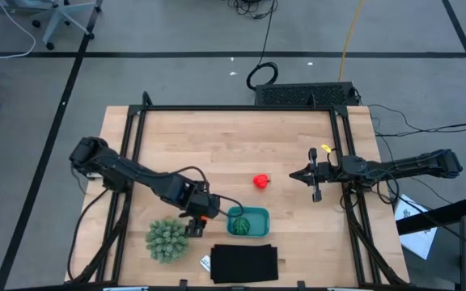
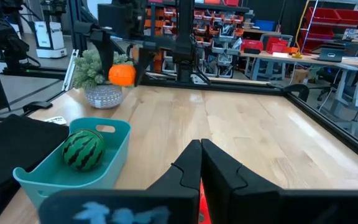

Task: Pick and placing Produce into tupperware
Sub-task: Put the orange pumpkin into the blue bin

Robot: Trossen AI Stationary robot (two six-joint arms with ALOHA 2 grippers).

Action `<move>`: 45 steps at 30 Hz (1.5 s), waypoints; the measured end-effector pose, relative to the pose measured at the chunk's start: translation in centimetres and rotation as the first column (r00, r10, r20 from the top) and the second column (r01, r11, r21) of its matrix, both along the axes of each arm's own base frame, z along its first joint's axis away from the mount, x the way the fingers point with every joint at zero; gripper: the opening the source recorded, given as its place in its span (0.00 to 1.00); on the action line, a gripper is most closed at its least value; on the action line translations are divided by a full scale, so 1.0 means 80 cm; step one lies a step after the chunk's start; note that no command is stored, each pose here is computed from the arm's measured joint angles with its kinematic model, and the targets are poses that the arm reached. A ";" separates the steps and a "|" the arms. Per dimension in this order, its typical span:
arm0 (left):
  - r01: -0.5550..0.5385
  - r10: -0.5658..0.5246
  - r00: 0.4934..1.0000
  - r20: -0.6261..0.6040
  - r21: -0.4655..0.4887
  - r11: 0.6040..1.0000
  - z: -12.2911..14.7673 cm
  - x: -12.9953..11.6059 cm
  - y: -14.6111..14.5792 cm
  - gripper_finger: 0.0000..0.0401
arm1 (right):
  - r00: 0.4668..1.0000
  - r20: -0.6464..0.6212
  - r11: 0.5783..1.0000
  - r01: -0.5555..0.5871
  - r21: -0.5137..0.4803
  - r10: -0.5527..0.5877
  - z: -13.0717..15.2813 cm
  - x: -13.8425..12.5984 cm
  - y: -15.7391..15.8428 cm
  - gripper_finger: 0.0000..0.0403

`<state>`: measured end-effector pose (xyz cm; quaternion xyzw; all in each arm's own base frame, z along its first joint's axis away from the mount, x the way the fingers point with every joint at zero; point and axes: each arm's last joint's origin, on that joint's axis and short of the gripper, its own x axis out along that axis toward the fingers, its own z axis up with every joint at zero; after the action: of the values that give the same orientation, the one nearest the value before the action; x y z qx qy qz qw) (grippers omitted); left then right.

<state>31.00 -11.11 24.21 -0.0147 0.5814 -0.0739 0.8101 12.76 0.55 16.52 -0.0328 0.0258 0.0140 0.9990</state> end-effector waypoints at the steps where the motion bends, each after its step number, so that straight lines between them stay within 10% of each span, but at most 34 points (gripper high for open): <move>1: 0.002 -0.002 1.000 0.003 0.001 1.000 0.001 0.000 0.002 0.65 | 1.000 0.000 1.000 0.000 0.000 0.000 0.000 0.000 0.000 0.00; 18: -0.057 0.055 0.998 0.036 0.049 0.997 0.024 -0.010 0.031 0.65 | 1.000 -0.010 1.000 0.004 -0.001 -0.004 -0.001 0.001 0.000 0.00; 45: -0.003 0.023 0.947 0.322 -0.061 0.998 -0.003 0.071 0.052 0.65 | 1.000 0.008 1.000 0.004 0.000 -0.004 0.001 0.001 0.000 0.00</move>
<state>36.71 -6.97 23.96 -0.0303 0.4387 -0.0871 0.8939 12.85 0.53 16.58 -0.0329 0.0220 0.0116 0.9991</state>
